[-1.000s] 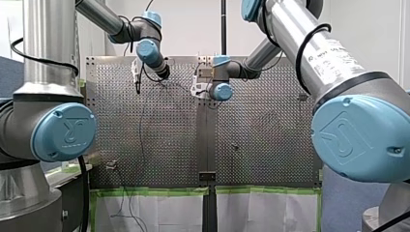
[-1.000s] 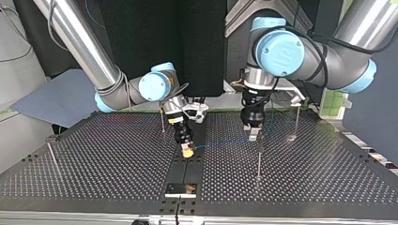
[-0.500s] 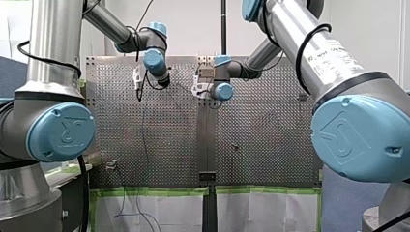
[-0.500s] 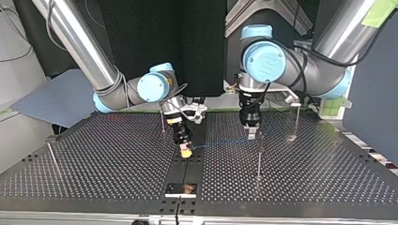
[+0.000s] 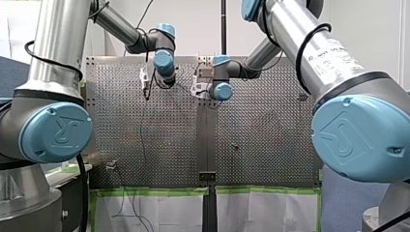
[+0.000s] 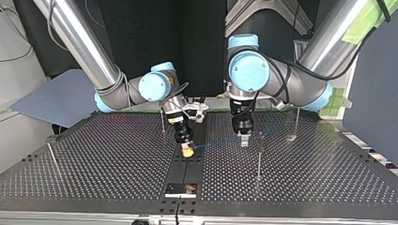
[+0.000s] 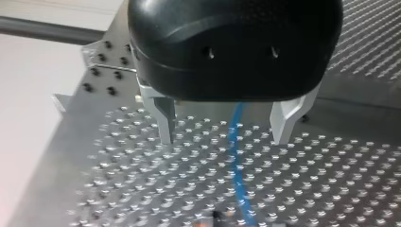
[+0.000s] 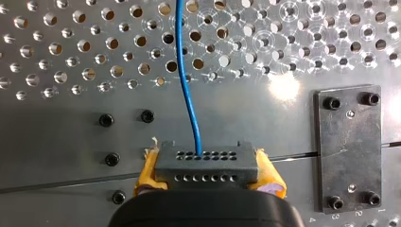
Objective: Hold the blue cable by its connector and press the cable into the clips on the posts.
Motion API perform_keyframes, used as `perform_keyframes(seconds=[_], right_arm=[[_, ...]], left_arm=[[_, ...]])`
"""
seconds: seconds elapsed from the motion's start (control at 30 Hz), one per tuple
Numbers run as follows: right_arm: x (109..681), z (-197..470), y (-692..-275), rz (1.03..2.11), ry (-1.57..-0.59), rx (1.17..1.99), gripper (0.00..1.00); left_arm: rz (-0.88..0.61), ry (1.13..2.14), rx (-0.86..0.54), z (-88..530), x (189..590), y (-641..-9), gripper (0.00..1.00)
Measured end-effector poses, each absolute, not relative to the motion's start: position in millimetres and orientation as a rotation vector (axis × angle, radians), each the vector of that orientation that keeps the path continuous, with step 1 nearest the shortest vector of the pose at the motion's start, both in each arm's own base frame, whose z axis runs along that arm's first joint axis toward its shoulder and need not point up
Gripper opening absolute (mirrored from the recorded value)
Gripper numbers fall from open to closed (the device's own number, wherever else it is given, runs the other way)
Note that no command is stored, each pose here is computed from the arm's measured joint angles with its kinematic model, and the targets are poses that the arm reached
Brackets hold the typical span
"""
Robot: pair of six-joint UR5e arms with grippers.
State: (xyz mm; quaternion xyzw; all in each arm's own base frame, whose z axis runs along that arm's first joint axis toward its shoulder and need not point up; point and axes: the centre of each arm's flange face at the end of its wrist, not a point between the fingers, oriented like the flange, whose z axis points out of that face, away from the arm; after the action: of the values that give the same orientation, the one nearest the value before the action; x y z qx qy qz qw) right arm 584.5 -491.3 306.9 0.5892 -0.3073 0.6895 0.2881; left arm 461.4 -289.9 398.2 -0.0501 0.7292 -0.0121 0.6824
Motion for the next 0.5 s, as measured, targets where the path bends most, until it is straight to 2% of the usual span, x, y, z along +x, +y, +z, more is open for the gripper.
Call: perform_keyframes(seconds=[0.17,0.5], right_arm=[[584.4,307.0,-491.5,1.841,-0.821,1.573,0.0],[581.6,306.8,-494.7,1.837,-0.824,1.57,0.0]], left_arm=[[-0.023,1.605,-0.133,411.6,470.4,-289.3,1.0],[-0.003,1.643,-0.117,390.4,481.5,-293.9,1.0]])
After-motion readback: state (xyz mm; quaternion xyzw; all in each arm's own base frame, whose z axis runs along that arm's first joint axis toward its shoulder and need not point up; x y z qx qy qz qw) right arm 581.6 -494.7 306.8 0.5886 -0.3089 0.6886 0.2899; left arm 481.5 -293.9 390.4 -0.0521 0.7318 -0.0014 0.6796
